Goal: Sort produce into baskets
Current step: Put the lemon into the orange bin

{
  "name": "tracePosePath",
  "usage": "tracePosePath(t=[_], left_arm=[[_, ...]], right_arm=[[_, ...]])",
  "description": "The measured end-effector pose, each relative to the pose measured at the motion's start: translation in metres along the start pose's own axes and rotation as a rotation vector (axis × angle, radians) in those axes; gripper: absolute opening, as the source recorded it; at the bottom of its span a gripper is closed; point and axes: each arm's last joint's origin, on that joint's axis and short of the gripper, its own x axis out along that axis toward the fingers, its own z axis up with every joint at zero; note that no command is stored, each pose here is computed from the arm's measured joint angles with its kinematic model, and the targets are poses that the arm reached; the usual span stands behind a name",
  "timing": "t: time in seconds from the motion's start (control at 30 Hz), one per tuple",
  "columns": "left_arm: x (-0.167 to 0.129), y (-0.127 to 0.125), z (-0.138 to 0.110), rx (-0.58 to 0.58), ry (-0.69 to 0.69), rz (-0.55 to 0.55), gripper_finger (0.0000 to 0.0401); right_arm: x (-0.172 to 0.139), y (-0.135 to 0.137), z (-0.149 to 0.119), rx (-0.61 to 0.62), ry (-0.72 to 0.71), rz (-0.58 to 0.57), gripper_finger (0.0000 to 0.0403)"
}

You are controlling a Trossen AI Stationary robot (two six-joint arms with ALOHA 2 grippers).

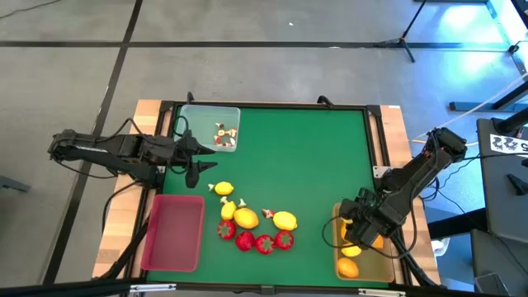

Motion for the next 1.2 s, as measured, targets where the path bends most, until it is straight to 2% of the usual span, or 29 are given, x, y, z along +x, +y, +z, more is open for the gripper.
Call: tracePosePath(t=[0.33,0.67,0.87,1.1,1.2], left_arm=[[0.0,0.0,0.0,0.011,-0.002,0.006,0.0209],[0.0,0.0,0.0,0.01,-0.005,0.014,0.0209],[0.0,0.0,0.0,0.008,-0.007,0.013,0.0209],[0.0,0.0,0.0,0.001,-0.008,0.013,0.0209],[0.0,0.0,0.0,0.0,-0.008,0.013,0.0209]], right_arm=[[-0.002,0.001,-0.004,-0.015,0.035,0.021,0.0236],[-0.002,0.0,-0.003,-0.02,-0.023,-0.002,0.0315],[-0.003,-0.001,-0.001,-0.043,-0.066,-0.032,0.0327],[-0.038,0.0,0.017,-0.087,-0.137,-0.054,0.0328],[-0.055,0.0,0.031,-0.111,-0.23,-0.055,0.0328]])
